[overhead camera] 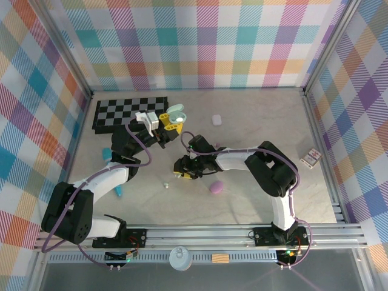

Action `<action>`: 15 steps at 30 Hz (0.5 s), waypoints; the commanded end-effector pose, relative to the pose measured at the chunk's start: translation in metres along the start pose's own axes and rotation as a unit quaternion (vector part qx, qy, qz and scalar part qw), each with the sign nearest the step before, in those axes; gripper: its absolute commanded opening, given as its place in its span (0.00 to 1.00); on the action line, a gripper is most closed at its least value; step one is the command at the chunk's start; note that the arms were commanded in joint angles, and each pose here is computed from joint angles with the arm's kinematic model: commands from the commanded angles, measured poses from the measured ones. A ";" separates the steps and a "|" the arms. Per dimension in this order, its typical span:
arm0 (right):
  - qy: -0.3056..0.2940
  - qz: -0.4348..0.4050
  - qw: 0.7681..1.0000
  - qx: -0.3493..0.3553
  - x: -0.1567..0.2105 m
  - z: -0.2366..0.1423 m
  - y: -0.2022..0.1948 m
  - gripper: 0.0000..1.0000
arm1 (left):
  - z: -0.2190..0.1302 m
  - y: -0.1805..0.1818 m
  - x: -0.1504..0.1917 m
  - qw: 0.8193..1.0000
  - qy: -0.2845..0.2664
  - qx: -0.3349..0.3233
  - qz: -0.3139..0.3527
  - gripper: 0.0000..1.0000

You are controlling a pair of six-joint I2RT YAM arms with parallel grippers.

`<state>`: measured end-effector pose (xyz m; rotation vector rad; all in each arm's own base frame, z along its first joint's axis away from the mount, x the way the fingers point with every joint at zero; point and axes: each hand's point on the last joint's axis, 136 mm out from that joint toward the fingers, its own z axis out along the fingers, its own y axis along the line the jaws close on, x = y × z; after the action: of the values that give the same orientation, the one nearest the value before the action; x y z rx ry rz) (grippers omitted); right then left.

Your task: Insert the wireless bluetooth earbuds into the charging case

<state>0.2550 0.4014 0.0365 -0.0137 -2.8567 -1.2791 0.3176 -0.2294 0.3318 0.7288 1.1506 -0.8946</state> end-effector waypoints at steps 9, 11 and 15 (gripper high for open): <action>0.035 -0.058 0.998 -0.006 0.007 0.009 -0.006 0.43 | -0.002 -0.002 -0.018 0.999 -0.027 0.006 0.019 0.32; 0.037 -0.057 0.998 -0.005 0.007 0.012 -0.007 0.41 | -0.002 -0.001 -0.017 0.999 -0.026 0.006 0.018 0.32; 0.035 -0.052 0.998 -0.004 0.005 0.015 -0.010 0.39 | -0.001 -0.001 -0.018 0.999 -0.027 0.006 0.018 0.32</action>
<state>0.2478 0.4005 0.0314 0.1449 -2.8272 -1.2823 0.3176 -0.2294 0.3320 0.7248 1.1532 -0.9003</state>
